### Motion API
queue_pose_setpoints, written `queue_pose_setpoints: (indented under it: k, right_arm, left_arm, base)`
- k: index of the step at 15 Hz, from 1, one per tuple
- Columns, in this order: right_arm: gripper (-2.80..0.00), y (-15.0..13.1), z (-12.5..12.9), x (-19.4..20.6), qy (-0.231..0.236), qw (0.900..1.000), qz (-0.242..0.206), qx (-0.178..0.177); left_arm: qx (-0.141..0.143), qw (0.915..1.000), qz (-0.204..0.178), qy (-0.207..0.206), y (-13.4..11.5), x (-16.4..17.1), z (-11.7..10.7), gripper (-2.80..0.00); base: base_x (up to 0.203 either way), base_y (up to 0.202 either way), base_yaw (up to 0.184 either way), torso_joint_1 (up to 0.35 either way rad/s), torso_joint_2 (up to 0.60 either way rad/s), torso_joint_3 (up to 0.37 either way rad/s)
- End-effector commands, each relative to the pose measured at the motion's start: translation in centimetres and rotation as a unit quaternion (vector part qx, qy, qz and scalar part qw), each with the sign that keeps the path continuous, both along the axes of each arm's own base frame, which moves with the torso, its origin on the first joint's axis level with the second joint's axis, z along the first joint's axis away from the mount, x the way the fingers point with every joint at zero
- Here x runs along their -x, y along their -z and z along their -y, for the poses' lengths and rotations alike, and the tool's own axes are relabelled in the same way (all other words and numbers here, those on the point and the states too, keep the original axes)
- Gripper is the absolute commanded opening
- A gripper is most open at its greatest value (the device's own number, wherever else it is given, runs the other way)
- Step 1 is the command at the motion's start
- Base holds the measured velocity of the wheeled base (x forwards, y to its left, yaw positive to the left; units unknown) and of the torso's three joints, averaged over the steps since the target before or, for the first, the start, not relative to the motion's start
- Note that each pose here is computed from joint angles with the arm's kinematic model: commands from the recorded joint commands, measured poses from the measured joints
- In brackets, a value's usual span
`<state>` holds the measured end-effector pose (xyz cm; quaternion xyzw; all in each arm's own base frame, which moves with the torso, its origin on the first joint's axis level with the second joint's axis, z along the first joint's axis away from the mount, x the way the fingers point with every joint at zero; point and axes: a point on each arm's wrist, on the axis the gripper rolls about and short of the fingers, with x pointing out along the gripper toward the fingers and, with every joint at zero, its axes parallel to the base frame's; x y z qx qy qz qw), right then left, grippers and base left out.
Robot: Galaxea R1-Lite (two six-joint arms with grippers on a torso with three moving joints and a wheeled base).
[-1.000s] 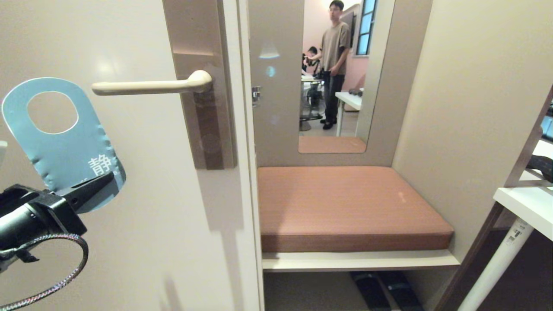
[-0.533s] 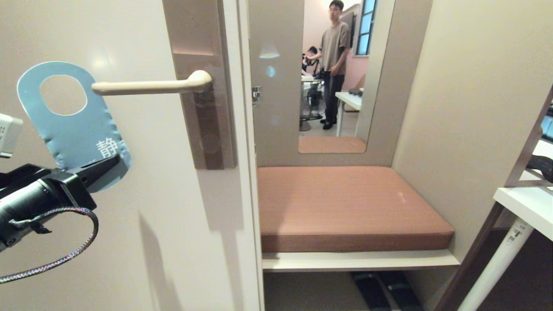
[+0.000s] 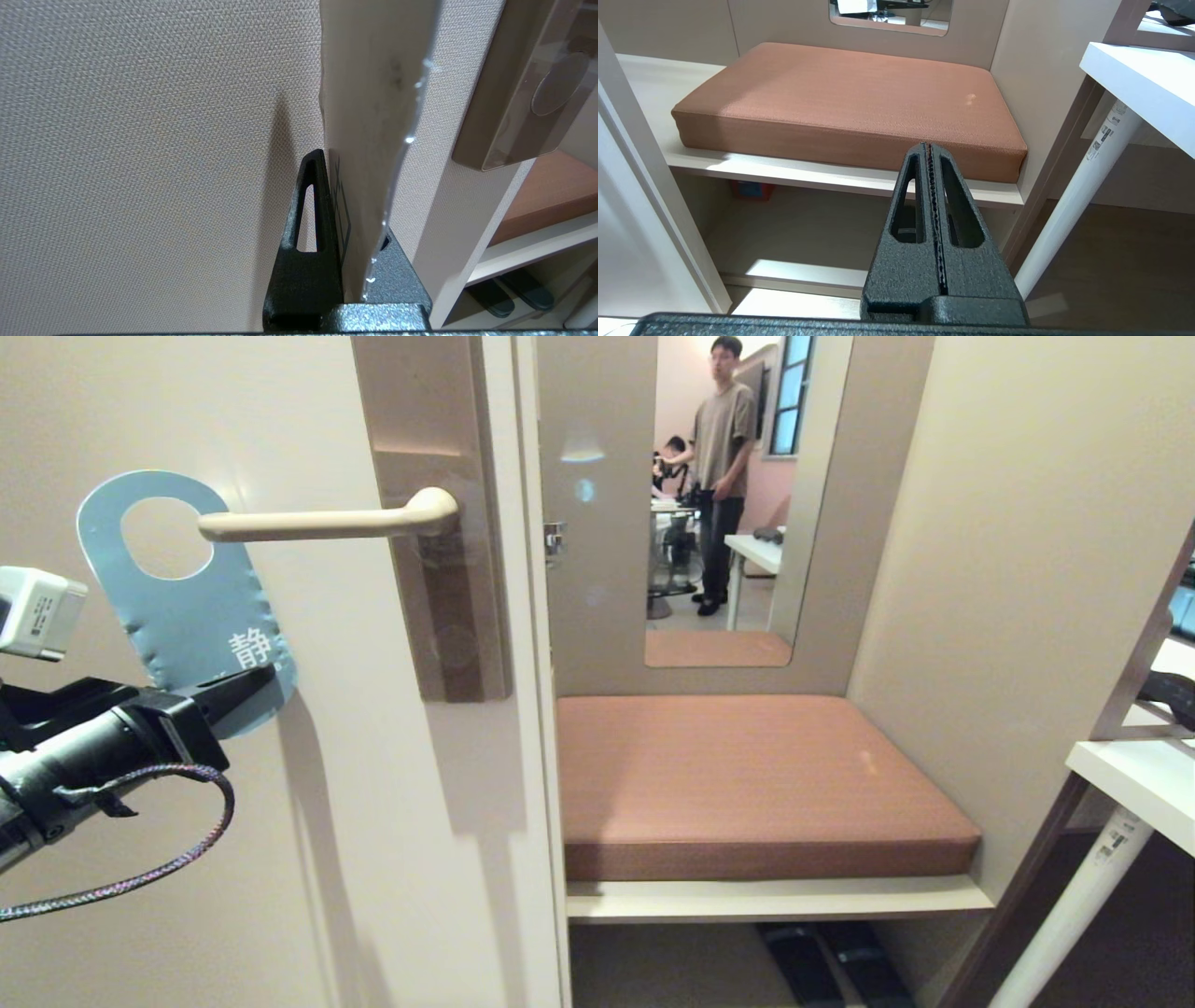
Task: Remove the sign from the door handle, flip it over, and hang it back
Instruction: Hang the sign back with the other side facing out
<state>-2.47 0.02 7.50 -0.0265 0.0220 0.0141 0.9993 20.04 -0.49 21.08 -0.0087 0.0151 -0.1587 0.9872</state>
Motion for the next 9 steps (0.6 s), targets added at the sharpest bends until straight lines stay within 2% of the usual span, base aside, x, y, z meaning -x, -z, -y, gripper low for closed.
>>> queue_pose_setpoints:
  k: [1, 5, 9]
  right_arm:
    - [-2.80, 0.00, 0.00, 0.00, 0.000, 1.000, 0.000, 0.000]
    - [-2.80, -0.03, 0.00, 0.00, 0.000, 1.000, 0.002, 0.000]
    - [-2.80, -0.10, 0.00, -0.18, -0.001, 1.000, 0.025, 0.000]
  left_arm:
    - [-0.001, 1.0000, -0.003, 0.002, 0.16, -0.30, 0.06, -2.80]
    - [-0.013, 0.9999, 0.001, 0.007, 0.06, -0.83, 0.20, -2.80]
    - [-0.014, 0.9997, 0.002, 0.018, 0.01, -0.78, 0.70, -2.80]
  base:
    - [0.000, 0.000, 0.000, 0.000, 0.00, 0.000]
    - [0.000, 0.000, 0.000, 0.000, 0.00, 0.000]
    - [0.000, 0.000, 0.000, 0.000, 0.00, 0.000]
